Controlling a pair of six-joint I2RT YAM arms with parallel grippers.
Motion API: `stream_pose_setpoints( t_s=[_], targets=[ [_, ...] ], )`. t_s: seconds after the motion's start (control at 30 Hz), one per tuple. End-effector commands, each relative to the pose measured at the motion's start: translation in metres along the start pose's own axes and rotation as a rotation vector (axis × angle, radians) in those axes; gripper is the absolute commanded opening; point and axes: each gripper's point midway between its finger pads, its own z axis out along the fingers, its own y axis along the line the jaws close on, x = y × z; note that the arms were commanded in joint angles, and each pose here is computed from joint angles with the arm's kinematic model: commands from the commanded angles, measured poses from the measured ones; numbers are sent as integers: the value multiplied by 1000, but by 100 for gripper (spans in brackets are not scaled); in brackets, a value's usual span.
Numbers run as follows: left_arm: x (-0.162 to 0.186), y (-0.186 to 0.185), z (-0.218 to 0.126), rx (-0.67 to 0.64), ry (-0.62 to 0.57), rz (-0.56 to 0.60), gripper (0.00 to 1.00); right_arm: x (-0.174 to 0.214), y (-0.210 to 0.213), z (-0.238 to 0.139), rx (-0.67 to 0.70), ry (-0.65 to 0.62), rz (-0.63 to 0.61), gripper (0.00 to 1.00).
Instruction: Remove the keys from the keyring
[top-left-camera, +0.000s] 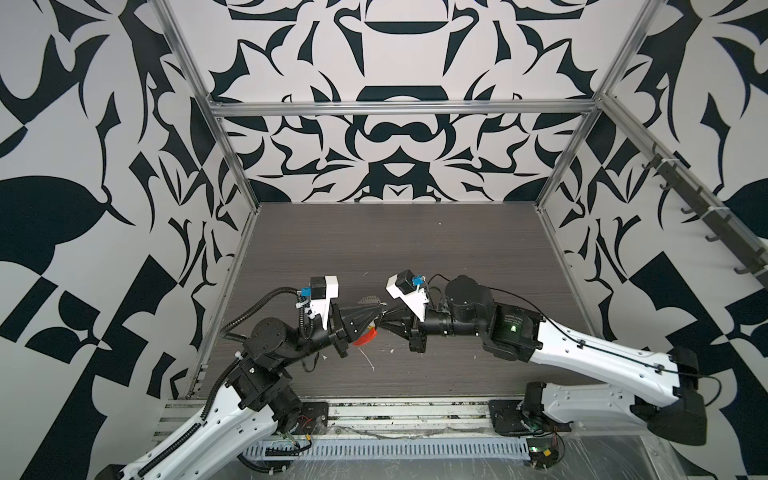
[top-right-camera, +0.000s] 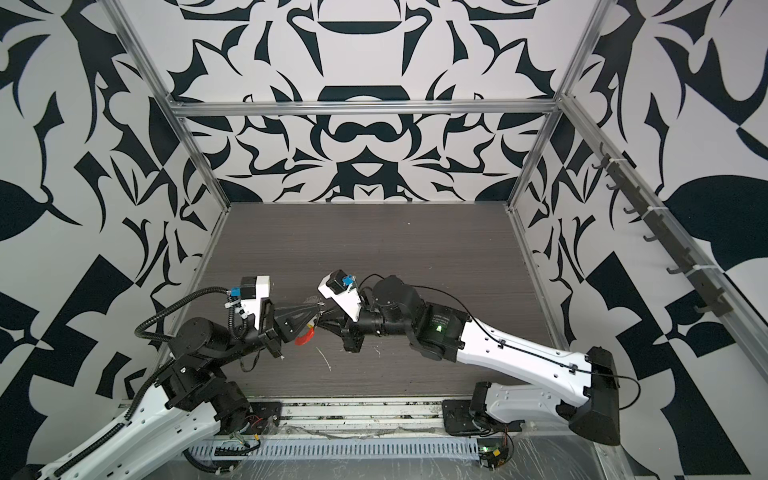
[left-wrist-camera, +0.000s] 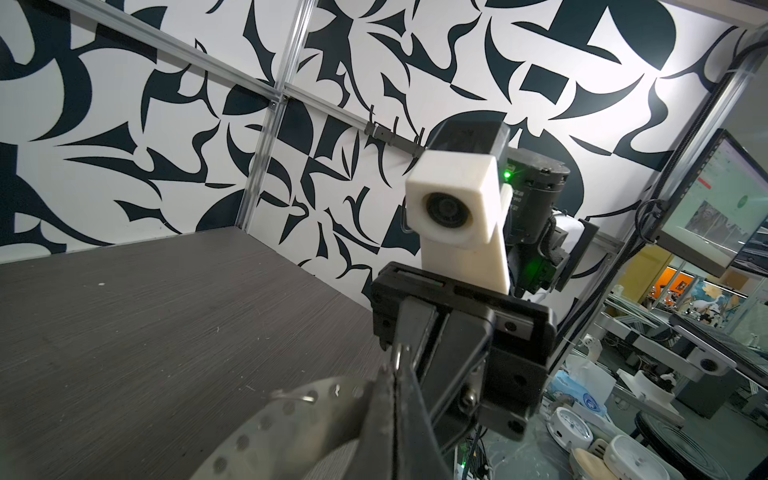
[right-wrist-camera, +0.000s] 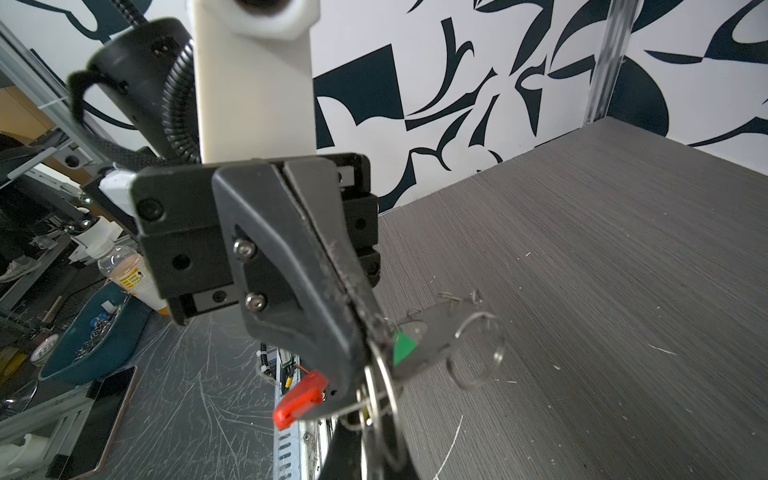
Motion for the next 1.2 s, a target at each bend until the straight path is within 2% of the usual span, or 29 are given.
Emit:
stream_pose_setpoints(
  t_s=[0.0, 0.07, 0.1, 0.23, 0.27, 0.4, 0.53, 0.7, 1.0, 1.17],
  targets=[
    [-27, -26, -2, 95, -72, 50, 0, 8, 9, -5, -18, 27, -4, 8],
    [-24, -27, -3, 101, -53, 54, 0, 6, 10, -15, -4, 18, -6, 24],
    [-23, -28, -3, 101, -48, 55, 0, 4, 13, -20, -8, 10, -7, 29],
    [-21, -28, -4, 97, -37, 64, 0, -10, 25, -45, -34, -51, -26, 43],
    [-21, -28, -4, 99, -35, 66, 0, -15, 28, -51, -37, -75, -32, 44],
    [-19, -30, -3, 113, -26, 68, 0, -40, 30, -70, -5, -186, -44, 44],
    [-20, -31, -3, 121, -30, 66, 0, -55, 25, -70, 26, -243, -34, 41],
    [-20, -32, -4, 127, -37, 62, 0, -59, 21, -59, 36, -241, -21, 31],
    [-18, -30, -3, 123, -30, 58, 0, -61, 28, -52, -14, -240, -18, 28],
    [-17, -29, -2, 123, -29, 56, 0, -61, 30, -47, -36, -235, -11, 20]
  ],
)
